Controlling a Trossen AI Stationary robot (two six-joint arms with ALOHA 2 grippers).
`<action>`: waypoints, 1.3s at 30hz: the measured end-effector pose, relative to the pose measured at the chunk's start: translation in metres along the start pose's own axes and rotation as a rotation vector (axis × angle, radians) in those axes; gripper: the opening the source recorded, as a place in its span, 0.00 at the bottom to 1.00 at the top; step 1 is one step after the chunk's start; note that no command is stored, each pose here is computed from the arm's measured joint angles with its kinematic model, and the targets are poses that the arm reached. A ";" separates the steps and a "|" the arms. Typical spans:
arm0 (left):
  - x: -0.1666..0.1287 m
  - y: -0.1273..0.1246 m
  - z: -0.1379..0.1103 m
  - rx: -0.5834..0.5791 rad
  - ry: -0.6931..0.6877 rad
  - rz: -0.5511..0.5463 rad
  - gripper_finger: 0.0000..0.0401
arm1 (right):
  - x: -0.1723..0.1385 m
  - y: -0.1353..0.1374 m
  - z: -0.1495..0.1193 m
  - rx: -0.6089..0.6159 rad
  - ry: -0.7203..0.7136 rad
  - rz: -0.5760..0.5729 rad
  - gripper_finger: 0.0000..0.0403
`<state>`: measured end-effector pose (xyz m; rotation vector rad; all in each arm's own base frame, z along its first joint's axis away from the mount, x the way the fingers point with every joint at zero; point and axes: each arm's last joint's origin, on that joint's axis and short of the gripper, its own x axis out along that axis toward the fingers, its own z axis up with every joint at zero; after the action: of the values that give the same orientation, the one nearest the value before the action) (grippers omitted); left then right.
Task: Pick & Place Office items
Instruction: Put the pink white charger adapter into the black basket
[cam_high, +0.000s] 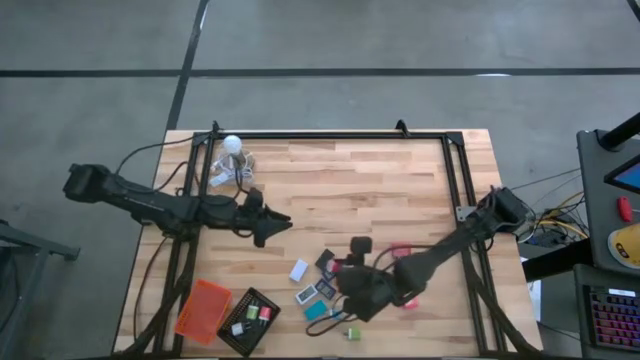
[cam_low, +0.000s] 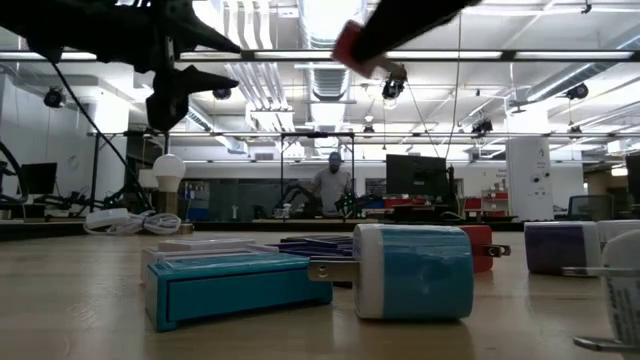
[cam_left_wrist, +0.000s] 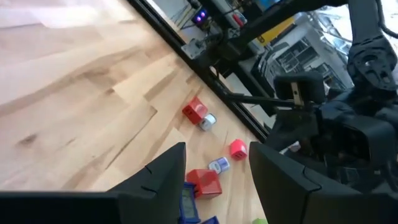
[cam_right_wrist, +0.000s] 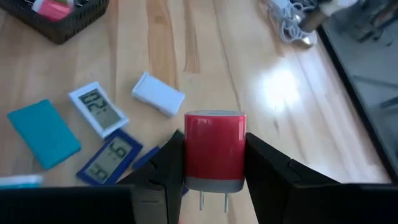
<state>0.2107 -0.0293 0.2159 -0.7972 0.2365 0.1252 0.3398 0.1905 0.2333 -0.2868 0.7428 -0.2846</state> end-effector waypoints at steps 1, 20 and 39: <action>0.002 0.000 -0.001 -0.003 0.013 -0.004 0.46 | 0.004 0.000 0.002 -0.013 0.004 -0.006 0.31; 0.027 -0.013 0.002 -0.026 0.033 -0.069 0.46 | 0.018 -0.027 0.028 -0.021 -0.036 -0.074 0.36; 0.063 -0.023 -0.001 0.005 0.120 -0.075 0.46 | 0.037 -0.052 0.033 -0.020 -0.020 -0.126 0.34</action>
<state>0.2757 -0.0444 0.2154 -0.8083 0.3203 0.0063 0.3814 0.1347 0.2520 -0.3558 0.7089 -0.3930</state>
